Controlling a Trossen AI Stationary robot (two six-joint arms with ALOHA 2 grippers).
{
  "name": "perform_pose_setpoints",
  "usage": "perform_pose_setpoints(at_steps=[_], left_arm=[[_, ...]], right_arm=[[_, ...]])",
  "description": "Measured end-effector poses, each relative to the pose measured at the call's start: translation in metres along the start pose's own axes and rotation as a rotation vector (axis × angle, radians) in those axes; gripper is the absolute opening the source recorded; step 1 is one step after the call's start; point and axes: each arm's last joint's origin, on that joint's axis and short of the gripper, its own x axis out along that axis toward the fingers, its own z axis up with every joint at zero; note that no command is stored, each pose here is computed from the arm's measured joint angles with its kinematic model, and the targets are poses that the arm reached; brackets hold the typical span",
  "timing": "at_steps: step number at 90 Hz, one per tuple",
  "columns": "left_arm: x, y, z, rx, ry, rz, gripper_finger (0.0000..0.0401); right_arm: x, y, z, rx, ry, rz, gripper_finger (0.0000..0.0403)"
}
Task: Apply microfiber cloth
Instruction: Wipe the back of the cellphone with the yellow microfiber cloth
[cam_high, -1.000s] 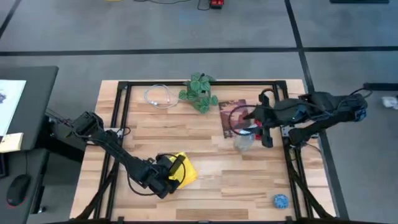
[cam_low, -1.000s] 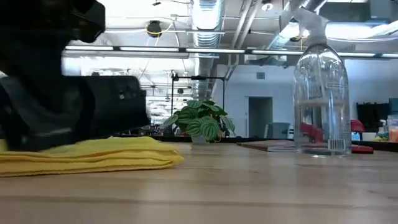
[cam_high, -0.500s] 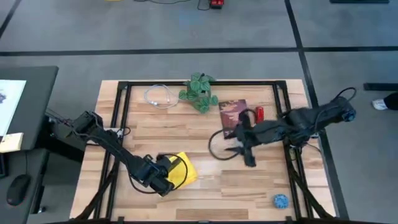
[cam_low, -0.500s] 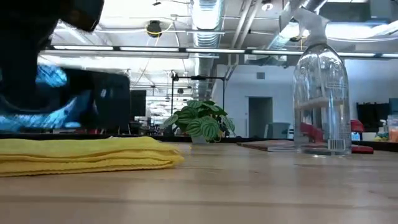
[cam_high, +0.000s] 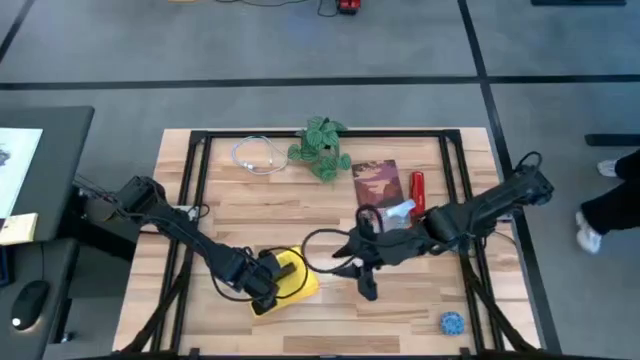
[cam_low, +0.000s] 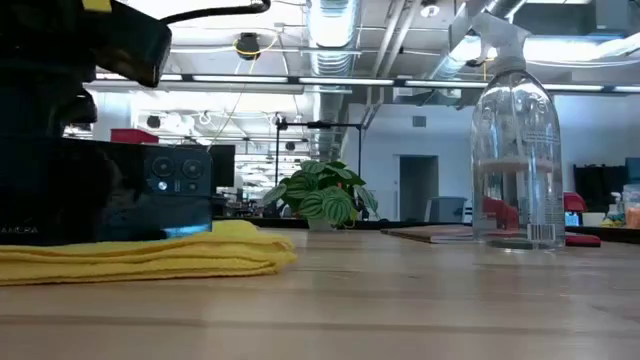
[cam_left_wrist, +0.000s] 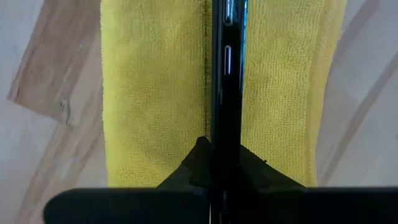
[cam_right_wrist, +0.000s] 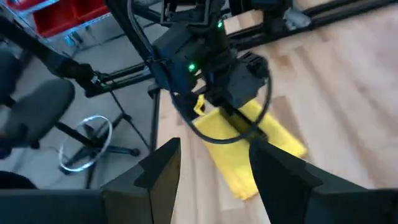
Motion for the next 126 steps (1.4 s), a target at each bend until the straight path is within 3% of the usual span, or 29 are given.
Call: perform_pose_setpoints(at_steps=[27,44,72,102,126], left_arm=[[-0.046,0.005,-0.005,-0.051,-0.172,-0.085,0.0001],[-0.084,0.014,-0.02,-0.084,-0.257,-0.168,0.0001],[-0.094,0.027,-0.037,-0.155,-0.207,-0.111,0.0001],[-0.093,0.034,-0.052,-0.315,-0.074,-0.034,0.0002],[-0.093,0.034,-0.055,-0.418,-0.05,-0.027,0.0005]], right_arm=[[0.064,-0.007,-0.042,0.21,0.163,-0.083,0.0177],[0.095,-0.017,-0.045,0.182,0.212,-0.074,0.019],[0.134,-0.062,-0.023,-0.016,0.251,-0.079,0.0246],[0.186,-0.133,-0.034,-0.334,0.353,0.05,0.0248],[0.191,-0.159,-0.021,-0.488,0.288,0.057,0.0242]])
